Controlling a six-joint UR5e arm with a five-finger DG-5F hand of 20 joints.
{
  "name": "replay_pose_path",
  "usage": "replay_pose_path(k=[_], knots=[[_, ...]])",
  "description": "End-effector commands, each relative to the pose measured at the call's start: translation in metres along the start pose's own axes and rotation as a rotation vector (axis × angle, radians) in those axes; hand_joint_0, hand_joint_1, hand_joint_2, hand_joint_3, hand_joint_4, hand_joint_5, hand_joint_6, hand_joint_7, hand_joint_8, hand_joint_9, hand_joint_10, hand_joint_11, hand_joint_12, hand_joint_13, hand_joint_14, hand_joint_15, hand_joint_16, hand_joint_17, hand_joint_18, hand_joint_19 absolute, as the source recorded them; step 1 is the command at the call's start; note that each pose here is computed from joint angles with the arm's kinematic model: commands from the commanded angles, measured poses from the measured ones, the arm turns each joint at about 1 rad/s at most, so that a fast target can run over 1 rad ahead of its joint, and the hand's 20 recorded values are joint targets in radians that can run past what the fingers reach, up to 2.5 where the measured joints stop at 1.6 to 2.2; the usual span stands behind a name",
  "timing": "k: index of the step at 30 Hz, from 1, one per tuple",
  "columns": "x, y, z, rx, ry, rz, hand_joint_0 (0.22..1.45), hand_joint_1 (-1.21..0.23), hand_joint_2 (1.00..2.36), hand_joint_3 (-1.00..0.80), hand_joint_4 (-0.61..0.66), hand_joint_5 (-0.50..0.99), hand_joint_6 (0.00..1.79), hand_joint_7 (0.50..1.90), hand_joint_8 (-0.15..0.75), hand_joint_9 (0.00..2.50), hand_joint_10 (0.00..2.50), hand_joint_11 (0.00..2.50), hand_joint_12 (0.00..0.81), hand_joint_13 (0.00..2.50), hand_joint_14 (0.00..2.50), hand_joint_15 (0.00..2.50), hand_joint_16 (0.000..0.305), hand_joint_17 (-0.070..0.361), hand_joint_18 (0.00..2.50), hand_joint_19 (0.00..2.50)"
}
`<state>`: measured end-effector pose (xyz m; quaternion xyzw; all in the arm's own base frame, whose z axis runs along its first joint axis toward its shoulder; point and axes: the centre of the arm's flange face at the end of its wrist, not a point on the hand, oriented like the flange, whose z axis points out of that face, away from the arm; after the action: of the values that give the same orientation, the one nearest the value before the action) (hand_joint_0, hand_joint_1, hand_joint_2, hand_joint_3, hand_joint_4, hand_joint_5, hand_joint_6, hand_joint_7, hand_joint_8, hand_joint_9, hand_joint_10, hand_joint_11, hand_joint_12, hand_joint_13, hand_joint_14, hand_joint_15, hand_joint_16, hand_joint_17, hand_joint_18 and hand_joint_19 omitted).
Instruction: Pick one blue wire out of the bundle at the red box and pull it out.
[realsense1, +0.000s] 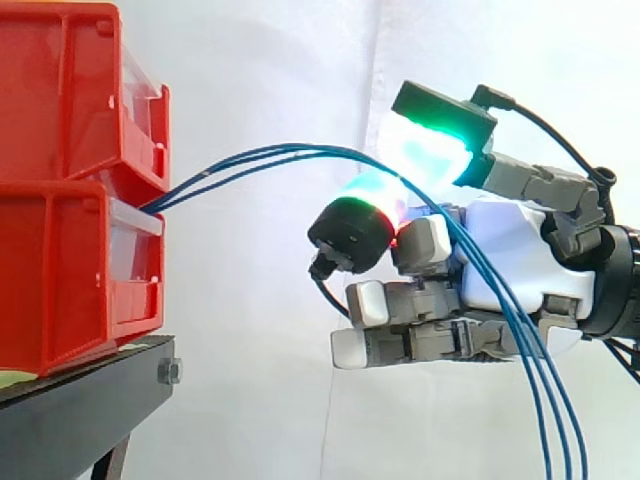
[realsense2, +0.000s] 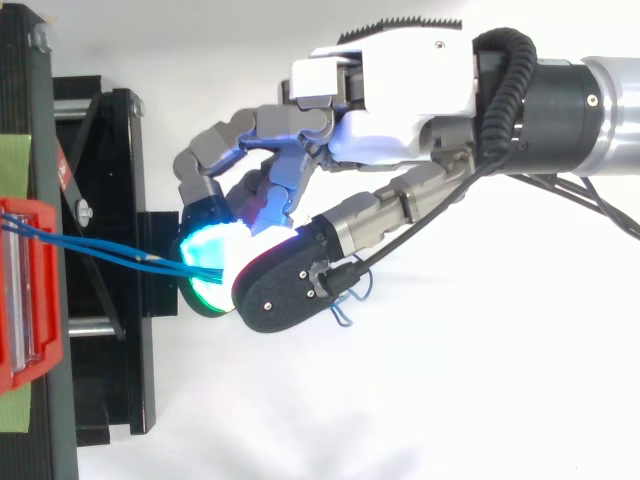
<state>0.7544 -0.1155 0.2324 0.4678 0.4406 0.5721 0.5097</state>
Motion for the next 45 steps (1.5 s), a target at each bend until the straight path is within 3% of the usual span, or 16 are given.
replay_pose_path(k=[1, 3, 9, 13, 14, 16, 20, 23, 29, 34, 39, 45], knots=[[0.0011, -0.0002, 0.0002, 0.000, 0.001, -0.001, 0.58, -0.60, 1.01, -0.05, 0.32, -0.03, 0.55, 1.46, 0.232, 1.01, 0.01, 0.47, 0.404, 0.72, 0.02, 0.48, 0.071, 0.160, 0.48, 0.48], [0.0011, 0.0001, 0.0005, -0.003, 0.002, -0.001, 0.58, -0.58, 1.01, -0.06, 0.32, -0.01, 0.50, 1.52, 0.227, 1.00, 0.02, 0.47, 0.404, 0.71, 0.02, 0.49, 0.071, 0.160, 0.46, 0.49], [0.0000, 0.0006, 0.0006, -0.006, 0.000, -0.001, 0.56, -0.56, 1.01, -0.11, 0.32, -0.02, 0.50, 1.43, 0.245, 1.00, 0.02, 0.47, 0.420, 0.70, 0.02, 0.48, 0.073, 0.165, 0.45, 0.49], [0.0000, 0.0004, 0.0004, -0.005, 0.000, -0.001, 0.52, -0.56, 1.01, -0.24, 0.29, -0.03, 0.50, 1.44, 0.236, 0.97, 0.02, 0.48, 0.399, 0.67, 0.02, 0.50, 0.067, 0.152, 0.40, 0.51], [0.0011, 0.0003, 0.0006, -0.004, 0.002, -0.001, 0.49, -0.58, 1.01, -0.31, 0.22, -0.03, 0.50, 1.49, 0.224, 0.94, 0.02, 0.53, 0.384, 0.65, 0.02, 0.51, 0.063, 0.141, 0.36, 0.53], [0.0011, 0.0004, 0.0008, -0.006, 0.002, -0.001, 0.47, -0.60, 1.01, -0.40, 0.22, -0.03, 0.50, 1.54, 0.245, 0.93, 0.02, 0.55, 0.393, 0.65, 0.02, 0.52, 0.065, 0.146, 0.37, 0.52], [0.0011, 0.0004, 0.0008, -0.006, 0.002, -0.001, 0.45, -0.67, 1.00, -0.50, 0.18, -0.07, 0.64, 1.36, 0.263, 0.93, 0.02, 0.63, 0.404, 0.66, 0.02, 0.52, 0.067, 0.151, 0.40, 0.51], [0.0011, 0.0004, 0.0008, -0.006, 0.002, -0.001, 0.46, -0.74, 1.00, -0.50, 0.19, -0.10, 0.76, 1.22, 0.269, 0.93, 0.02, 0.67, 0.401, 0.66, 0.02, 0.53, 0.066, 0.149, 0.40, 0.50], [0.0011, 0.0003, 0.0006, -0.004, 0.002, -0.001, 0.55, -0.79, 1.01, -0.35, 0.17, -0.12, 0.85, 1.26, 0.246, 0.93, 0.03, 0.75, 0.371, 0.64, 0.02, 0.53, 0.059, 0.132, 0.38, 0.50], [0.0011, 0.0003, 0.0006, -0.004, 0.002, -0.001, 0.55, -0.79, 1.02, -0.21, 0.13, -0.12, 0.87, 1.25, 0.243, 0.94, 0.03, 0.75, 0.369, 0.65, 0.02, 0.54, 0.058, 0.131, 0.39, 0.51], [0.0011, 0.0003, 0.0006, -0.004, 0.002, -0.001, 0.54, -0.71, 1.01, -0.10, 0.11, -0.10, 0.84, 1.18, 0.287, 0.98, 0.02, 0.64, 0.430, 0.69, 0.02, 0.51, 0.074, 0.166, 0.46, 0.49], [0.0011, 0.0003, 0.0006, -0.004, 0.002, -0.001, 0.56, -0.61, 1.00, -0.06, 0.13, -0.07, 0.76, 1.19, 0.280, 0.99, 0.02, 0.57, 0.435, 0.69, 0.02, 0.49, 0.075, 0.169, 0.45, 0.49]])
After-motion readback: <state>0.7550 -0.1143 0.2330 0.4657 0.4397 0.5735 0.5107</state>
